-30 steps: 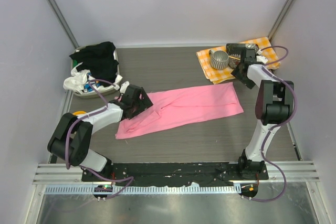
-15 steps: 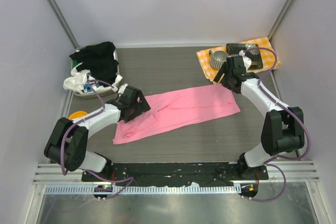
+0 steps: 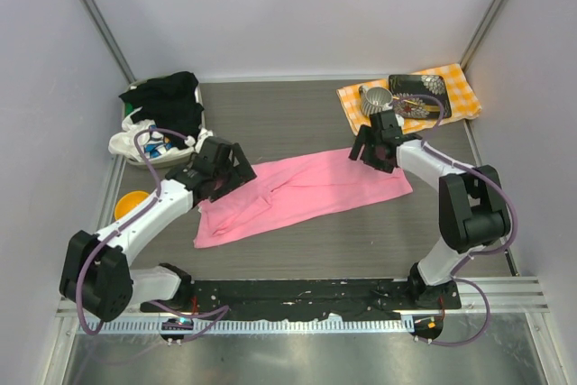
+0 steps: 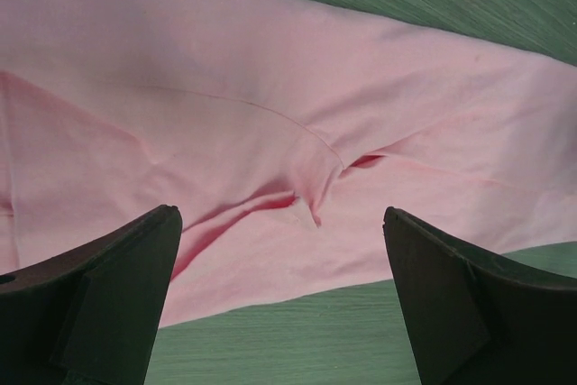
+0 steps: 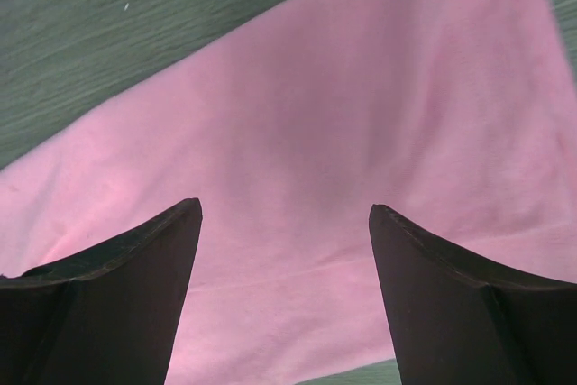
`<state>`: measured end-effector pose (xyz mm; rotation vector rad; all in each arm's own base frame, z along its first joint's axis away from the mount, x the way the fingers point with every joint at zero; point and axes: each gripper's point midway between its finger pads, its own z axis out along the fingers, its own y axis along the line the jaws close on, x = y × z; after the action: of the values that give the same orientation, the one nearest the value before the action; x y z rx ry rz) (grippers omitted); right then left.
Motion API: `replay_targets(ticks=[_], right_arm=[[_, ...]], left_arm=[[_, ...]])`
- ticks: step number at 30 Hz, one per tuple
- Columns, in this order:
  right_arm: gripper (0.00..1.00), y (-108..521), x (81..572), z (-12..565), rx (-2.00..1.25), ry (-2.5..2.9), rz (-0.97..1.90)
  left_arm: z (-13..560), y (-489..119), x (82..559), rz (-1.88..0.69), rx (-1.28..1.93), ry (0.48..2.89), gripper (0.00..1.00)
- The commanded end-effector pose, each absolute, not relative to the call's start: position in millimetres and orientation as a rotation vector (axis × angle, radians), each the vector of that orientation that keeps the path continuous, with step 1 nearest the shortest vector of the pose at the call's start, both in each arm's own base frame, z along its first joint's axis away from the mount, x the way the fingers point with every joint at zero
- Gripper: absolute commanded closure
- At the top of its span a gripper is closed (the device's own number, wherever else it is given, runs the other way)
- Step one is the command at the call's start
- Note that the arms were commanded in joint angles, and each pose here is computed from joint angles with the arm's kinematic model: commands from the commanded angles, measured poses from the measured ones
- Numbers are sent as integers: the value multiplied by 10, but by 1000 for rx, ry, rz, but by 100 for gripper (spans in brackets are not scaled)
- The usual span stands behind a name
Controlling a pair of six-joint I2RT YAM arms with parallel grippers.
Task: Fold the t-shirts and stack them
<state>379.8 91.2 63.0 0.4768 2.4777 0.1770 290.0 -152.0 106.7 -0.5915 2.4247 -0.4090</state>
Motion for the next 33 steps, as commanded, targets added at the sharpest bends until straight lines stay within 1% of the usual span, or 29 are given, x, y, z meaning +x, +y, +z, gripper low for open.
replay_targets(ticks=[1, 8, 12, 17, 22, 27, 33], right_arm=[[19, 1180, 3890, 596, 380, 2474, 251], [19, 1107, 3643, 310, 398, 2532, 193], [20, 1112, 3404, 201, 392, 2574, 155], [20, 1155, 3141, 231, 379, 2580, 103], [20, 1092, 3008, 310, 393, 2566, 70], [20, 1125, 2786, 329, 396, 2577, 64], [20, 1275, 2444, 410, 373, 2567, 112]], left_arm=[[1187, -1489, 2825, -411, -576, 2440, 0], [966, -1322, 2690, -321, -625, 2456, 0], [808, -1305, 2683, -292, -653, 2475, 0], [429, -1274, 2611, -214, -700, 2552, 0], [195, -1278, 2664, -191, -715, 2550, 0], [23, -1288, 2807, -135, -707, 2556, 0], [64, -1465, 3263, -100, -639, 2562, 0]])
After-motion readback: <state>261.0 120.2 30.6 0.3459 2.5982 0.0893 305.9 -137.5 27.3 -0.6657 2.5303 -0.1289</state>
